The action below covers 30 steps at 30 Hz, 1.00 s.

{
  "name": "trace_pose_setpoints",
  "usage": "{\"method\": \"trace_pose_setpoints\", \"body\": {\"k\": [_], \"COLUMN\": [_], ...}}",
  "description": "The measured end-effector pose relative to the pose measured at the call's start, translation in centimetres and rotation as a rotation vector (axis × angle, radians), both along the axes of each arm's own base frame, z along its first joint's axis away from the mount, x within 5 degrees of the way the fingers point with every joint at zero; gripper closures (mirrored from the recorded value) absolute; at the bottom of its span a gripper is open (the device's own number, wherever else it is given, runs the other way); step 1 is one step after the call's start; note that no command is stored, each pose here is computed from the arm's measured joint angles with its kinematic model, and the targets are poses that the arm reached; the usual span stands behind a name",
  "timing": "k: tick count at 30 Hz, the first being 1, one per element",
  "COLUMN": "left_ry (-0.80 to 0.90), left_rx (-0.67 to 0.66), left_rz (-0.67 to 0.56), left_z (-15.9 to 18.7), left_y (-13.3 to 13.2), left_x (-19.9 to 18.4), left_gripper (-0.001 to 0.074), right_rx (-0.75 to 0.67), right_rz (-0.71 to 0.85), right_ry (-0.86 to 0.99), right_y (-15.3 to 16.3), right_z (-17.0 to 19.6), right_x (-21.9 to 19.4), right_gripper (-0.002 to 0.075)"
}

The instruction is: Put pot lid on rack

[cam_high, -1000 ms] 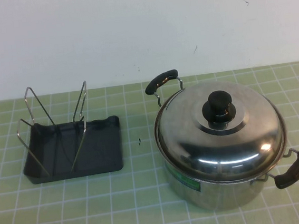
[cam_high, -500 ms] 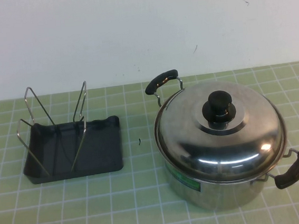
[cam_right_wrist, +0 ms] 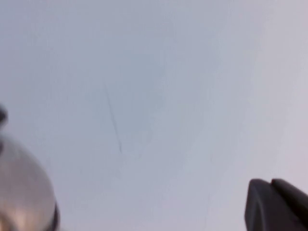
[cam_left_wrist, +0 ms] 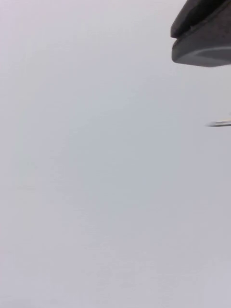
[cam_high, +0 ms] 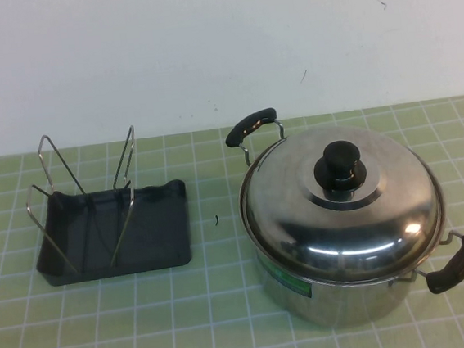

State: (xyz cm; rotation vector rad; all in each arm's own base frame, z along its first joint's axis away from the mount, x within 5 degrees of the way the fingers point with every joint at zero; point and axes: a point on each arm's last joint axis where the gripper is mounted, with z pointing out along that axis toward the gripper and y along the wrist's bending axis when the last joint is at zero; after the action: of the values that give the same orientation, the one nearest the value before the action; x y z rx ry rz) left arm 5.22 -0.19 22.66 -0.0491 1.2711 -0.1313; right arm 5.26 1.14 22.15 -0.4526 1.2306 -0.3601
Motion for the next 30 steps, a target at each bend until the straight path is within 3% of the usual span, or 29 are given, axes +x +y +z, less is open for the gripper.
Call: {"method": "trace_pose_setpoints", "body": {"k": [5, 11, 15, 19, 23, 26, 30], "left_ry": [-0.251, -0.383, -0.199, -0.012, 0.048, 0.08, 0.122], "left_rx": [-0.012, -0.053, -0.152, -0.15, -0.146, -0.169, -0.192], "left_rz": [0.0, -0.005, -0.042, -0.048, -0.047, -0.052, -0.052], "left_z": [2.1, 3.1, 3.3, 5.8, 8.2, 9.2, 9.1], "left_y": [0.0, 0.2, 0.2, 0.1, 0.0, 0.0, -0.1], "left_x": [-0.9, -1.6, -1.1, -1.5, -1.2, -0.2, 1.2], "left_gripper": [0.0737, 0.0737, 0.0737, 0.0738, 0.0738, 0.0738, 0.0738], "right_rx": [0.074, 0.338, 0.315, 0.276, 0.285, 0.228, 0.153], "right_rz": [0.133, 0.102, 0.005, -0.064, -0.082, 0.018, 0.224], "right_ry": [-0.24, -0.214, -0.071, 0.09, 0.354, 0.476, 0.47], "right_y": [0.8, -0.3, -0.9, -1.2, -1.0, 0.2, 2.4], "right_z": [2.1, 2.8, 5.3, 8.9, 11.7, 12.6, 13.2], "right_x": [-1.1, -1.0, -1.3, -1.5, 0.9, 4.1, 7.8], "right_gripper": [0.0727, 0.0727, 0.0727, 0.0727, 0.0727, 0.0727, 0.0727]}}
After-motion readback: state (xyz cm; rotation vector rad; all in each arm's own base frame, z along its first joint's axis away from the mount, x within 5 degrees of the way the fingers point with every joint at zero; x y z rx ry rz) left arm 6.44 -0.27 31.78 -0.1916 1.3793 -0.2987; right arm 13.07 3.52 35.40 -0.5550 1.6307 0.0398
